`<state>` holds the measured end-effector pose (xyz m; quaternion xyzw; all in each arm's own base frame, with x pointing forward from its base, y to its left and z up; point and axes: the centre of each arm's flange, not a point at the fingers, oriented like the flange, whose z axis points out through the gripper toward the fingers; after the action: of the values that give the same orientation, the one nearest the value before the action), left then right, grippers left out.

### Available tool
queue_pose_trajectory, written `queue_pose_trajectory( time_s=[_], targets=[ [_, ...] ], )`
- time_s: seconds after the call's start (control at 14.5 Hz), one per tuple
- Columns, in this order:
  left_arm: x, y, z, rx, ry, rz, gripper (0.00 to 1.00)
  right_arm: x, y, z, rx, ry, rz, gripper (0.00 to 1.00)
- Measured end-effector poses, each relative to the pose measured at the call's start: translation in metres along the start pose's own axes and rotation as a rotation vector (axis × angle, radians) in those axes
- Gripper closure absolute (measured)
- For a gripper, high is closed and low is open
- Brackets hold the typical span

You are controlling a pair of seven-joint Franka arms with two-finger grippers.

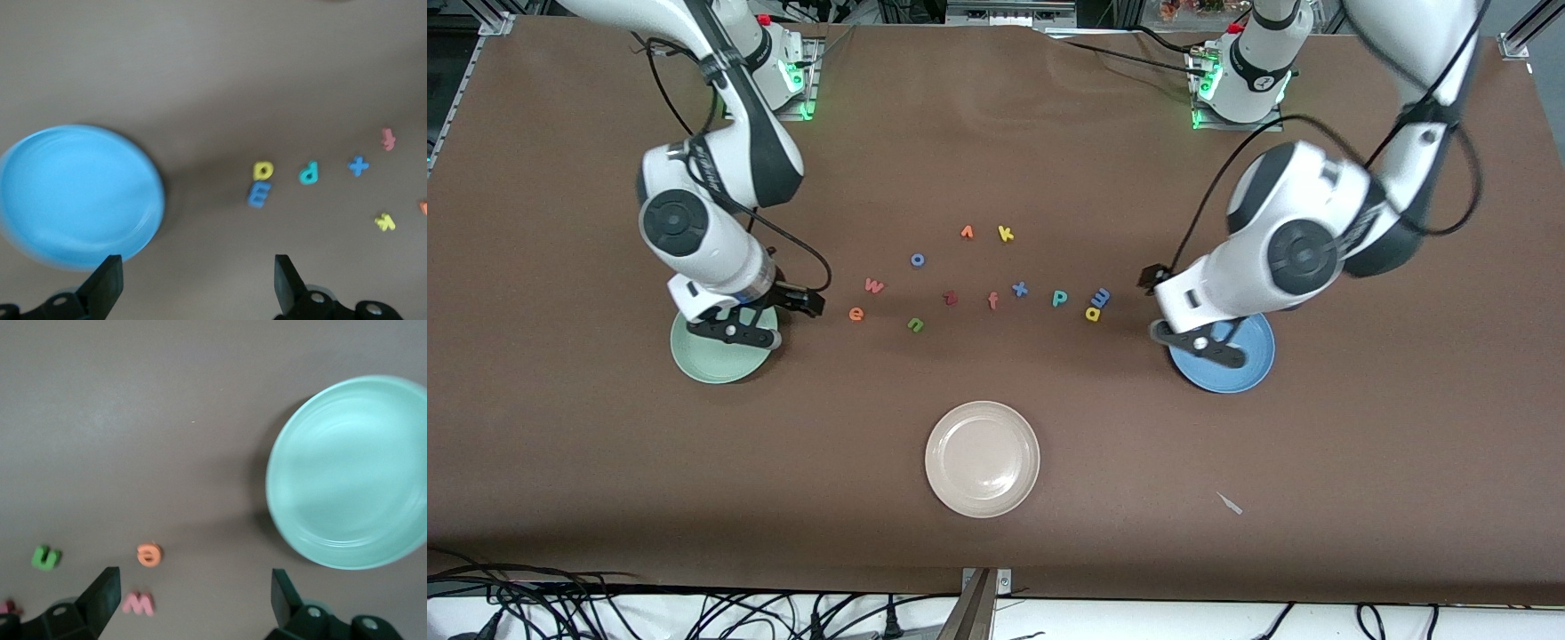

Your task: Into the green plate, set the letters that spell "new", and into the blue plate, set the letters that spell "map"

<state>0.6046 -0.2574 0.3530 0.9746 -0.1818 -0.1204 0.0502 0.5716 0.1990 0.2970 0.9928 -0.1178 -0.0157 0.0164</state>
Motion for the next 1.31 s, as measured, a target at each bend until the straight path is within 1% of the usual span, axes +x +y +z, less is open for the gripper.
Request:
queue_pose_trajectory(
  time_s=[0.14, 0.28, 0.41, 0.48, 0.55, 0.69, 0.76, 0.97, 1.04, 1.1, 1.17, 1.24, 1.31],
  targets=[
    [0.011, 0.029, 0.046, -0.010, -0.035, 0.043, 0.00, -0.010, -0.017, 0.030, 0.011, 0.011, 0.083, 0.00],
    [0.016, 0.047, 0.084, -0.018, -0.028, 0.070, 0.02, -0.020, -0.035, 0.052, 0.018, 0.016, 0.141, 0.00],
    [0.011, 0.053, 0.116, -0.018, -0.018, 0.082, 0.05, -0.026, -0.047, 0.067, 0.027, 0.023, 0.183, 0.00],
    [0.005, 0.052, 0.131, -0.014, -0.024, 0.085, 0.05, -0.026, -0.049, 0.073, 0.032, 0.027, 0.203, 0.00],
    [0.000, 0.051, 0.144, 0.002, -0.027, 0.096, 0.08, -0.026, -0.050, 0.078, 0.033, 0.026, 0.227, 0.00],
    [-0.008, 0.051, 0.165, 0.047, -0.013, 0.133, 0.10, -0.027, -0.050, 0.086, 0.035, 0.016, 0.272, 0.00],
    [-0.011, 0.053, 0.174, 0.058, -0.002, 0.145, 0.10, -0.027, -0.050, 0.089, 0.042, 0.012, 0.284, 0.00],
    [-0.021, 0.057, 0.194, 0.054, 0.025, 0.160, 0.12, -0.029, -0.052, 0.097, 0.060, -0.015, 0.326, 0.00],
    [-0.023, 0.059, 0.199, 0.051, 0.033, 0.164, 0.17, -0.030, -0.052, 0.101, 0.064, -0.027, 0.340, 0.00],
    [-0.025, 0.061, 0.202, 0.052, 0.037, 0.170, 0.17, -0.030, -0.052, 0.104, 0.067, -0.038, 0.353, 0.00],
    [-0.026, 0.063, 0.204, 0.061, 0.039, 0.183, 0.25, -0.031, -0.051, 0.108, 0.067, -0.045, 0.361, 0.01],
    [-0.027, 0.065, 0.204, 0.086, 0.044, 0.211, 0.34, -0.031, -0.051, 0.111, 0.065, -0.051, 0.364, 0.03],
    [-0.027, 0.066, 0.204, 0.111, 0.049, 0.236, 0.45, -0.032, -0.051, 0.115, 0.061, -0.056, 0.365, 0.03]
  ],
)
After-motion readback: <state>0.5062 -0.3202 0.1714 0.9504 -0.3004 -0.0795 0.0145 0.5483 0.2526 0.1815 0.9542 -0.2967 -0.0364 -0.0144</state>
